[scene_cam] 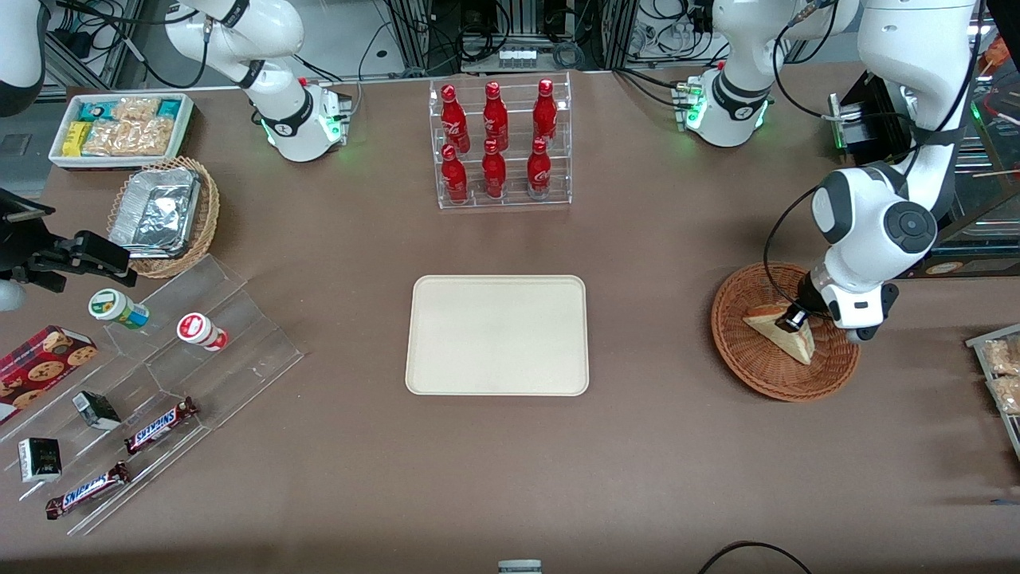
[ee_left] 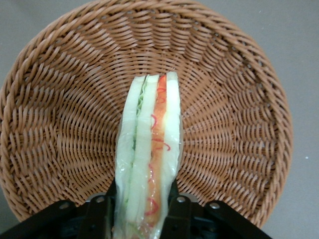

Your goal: Place sandwich from basket to tray

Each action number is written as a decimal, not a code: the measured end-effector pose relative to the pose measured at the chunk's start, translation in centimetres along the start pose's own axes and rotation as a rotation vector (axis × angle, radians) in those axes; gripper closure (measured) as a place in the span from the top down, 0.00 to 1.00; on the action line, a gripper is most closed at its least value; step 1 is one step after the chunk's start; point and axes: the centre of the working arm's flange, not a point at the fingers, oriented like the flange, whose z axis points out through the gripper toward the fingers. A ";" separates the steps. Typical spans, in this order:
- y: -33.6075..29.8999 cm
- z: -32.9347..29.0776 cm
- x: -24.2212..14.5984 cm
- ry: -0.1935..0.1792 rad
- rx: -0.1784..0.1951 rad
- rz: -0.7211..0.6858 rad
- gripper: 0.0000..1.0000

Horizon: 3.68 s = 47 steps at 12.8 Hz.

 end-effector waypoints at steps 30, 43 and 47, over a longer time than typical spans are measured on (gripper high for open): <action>26.7 1.9 -37.4 0.045 0.019 0.849 0.17; 27.7 -1.2 -36.7 0.074 0.014 0.840 1.00; 26.4 -8.9 -34.3 0.060 0.058 0.789 1.00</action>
